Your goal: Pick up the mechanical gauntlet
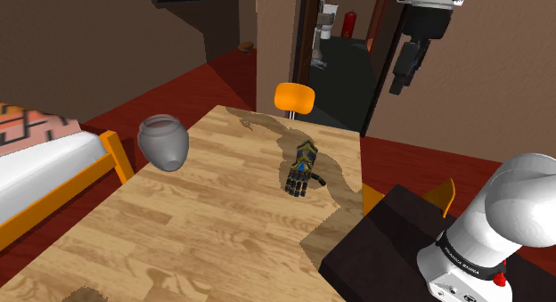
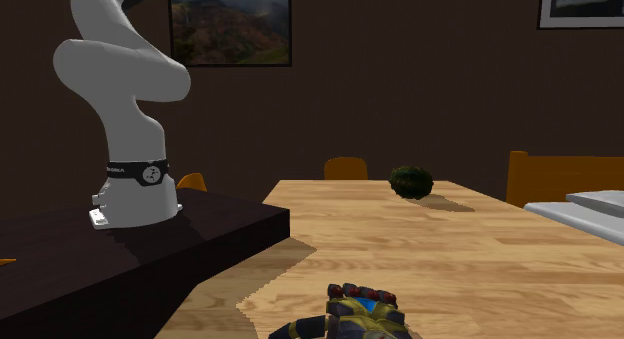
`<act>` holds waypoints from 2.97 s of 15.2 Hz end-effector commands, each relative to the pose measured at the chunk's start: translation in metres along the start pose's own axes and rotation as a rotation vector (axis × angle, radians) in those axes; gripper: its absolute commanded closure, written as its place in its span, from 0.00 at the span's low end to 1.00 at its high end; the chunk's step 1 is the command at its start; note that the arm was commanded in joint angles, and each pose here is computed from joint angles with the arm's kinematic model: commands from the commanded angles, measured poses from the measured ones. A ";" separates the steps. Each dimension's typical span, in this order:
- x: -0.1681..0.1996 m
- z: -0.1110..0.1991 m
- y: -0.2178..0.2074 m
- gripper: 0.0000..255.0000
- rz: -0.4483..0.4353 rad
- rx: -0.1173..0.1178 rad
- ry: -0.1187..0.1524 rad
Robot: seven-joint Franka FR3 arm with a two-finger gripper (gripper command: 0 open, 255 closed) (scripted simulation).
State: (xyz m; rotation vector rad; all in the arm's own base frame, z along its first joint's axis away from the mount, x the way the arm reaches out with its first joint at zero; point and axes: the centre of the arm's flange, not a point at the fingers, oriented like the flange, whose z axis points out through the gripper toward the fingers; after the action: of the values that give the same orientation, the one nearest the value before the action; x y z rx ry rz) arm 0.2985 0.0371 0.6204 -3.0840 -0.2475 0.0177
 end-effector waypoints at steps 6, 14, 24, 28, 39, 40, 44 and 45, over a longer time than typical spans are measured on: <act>0.010 0.061 0.019 0.00 -0.037 -0.004 0.035; 0.033 0.158 0.049 0.00 -0.097 -0.010 0.090; 0.070 0.277 0.084 0.00 -0.172 -0.017 0.159; 0.089 0.324 0.098 0.00 -0.202 -0.020 0.187; 0.147 0.449 0.133 0.00 -0.285 -0.028 0.263; 0.153 0.460 0.136 0.00 -0.292 -0.029 0.270; 0.154 0.477 0.137 0.00 -0.293 -0.029 0.271; 0.154 0.482 0.137 0.00 -0.293 -0.029 0.271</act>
State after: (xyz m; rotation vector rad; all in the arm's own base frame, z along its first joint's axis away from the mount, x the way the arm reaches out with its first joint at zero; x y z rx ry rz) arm 0.4642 -0.0517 0.1373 -2.9962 -0.6822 -0.4116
